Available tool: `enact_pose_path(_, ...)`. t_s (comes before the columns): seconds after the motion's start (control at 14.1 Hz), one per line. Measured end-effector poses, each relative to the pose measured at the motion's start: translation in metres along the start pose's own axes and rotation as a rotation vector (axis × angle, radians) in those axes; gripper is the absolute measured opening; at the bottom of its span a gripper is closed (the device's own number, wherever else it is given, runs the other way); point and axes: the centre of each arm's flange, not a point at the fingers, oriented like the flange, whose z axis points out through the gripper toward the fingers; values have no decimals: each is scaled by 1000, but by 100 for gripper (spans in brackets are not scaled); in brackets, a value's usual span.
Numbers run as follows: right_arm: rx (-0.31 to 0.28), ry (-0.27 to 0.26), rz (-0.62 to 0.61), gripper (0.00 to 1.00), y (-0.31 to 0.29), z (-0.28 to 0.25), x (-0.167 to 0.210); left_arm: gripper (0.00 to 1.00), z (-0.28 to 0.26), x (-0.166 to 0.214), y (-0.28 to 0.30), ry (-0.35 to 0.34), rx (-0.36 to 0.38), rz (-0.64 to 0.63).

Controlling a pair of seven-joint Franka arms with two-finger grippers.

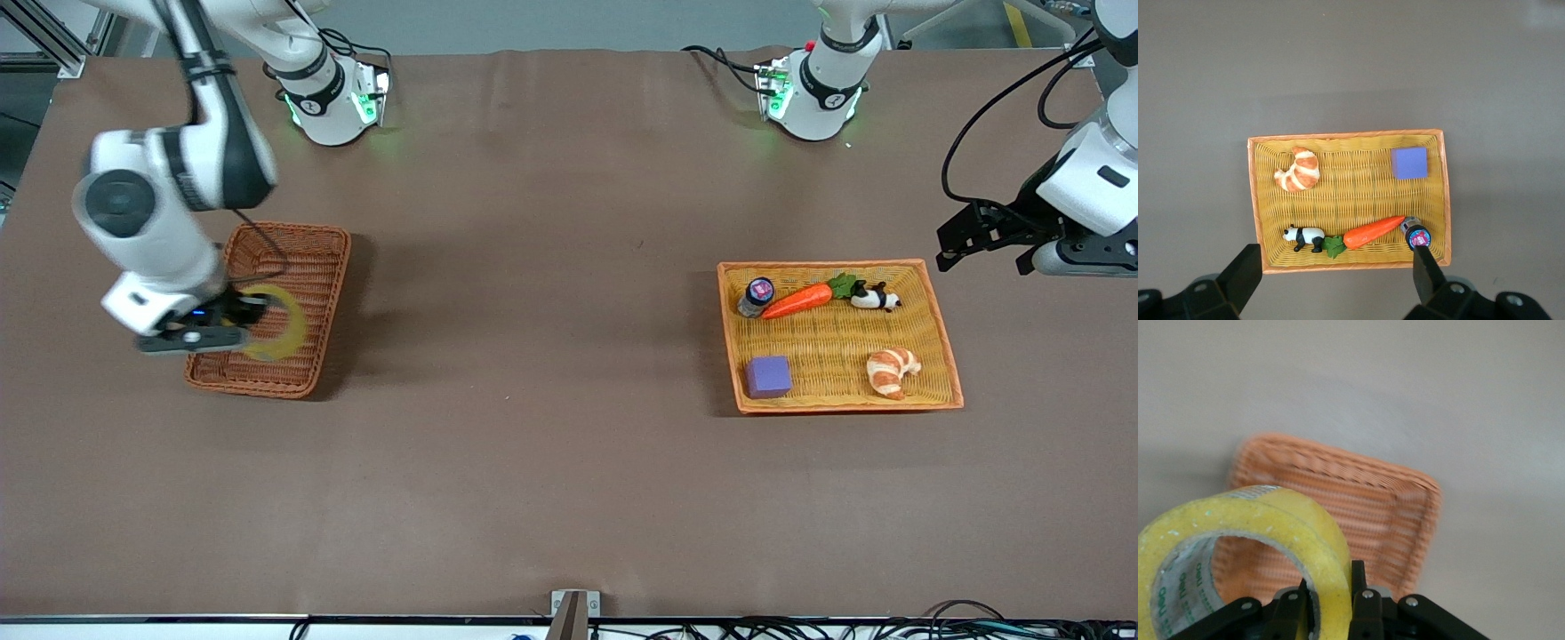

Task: Move tape to another basket
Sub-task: 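Carry the tape with the right gripper over the wicker basket, then lower the tape into the basket and open the right gripper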

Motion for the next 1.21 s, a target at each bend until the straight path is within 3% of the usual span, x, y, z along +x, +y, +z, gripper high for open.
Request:
enact_pose_path(0.28, 41, -7, -8, 22, 38, 58, -43, 100, 6, -3, -1, -50, 3, -21)
enact_pose_path(0.36, 50, -2, -2, 22, 37, 69, -51, 94, 7, -4, -1, -60, 4, -22)
enact_pose_path(0.64, 111, 3, 40, 22, 21, 105, -74, 100, 9, -4, 2, -69, 4, -18)
enact_pose_path(1.21, 101, -19, 14, 22, 1, 156, -82, 100, 10, -5, 12, -71, 3, 1)
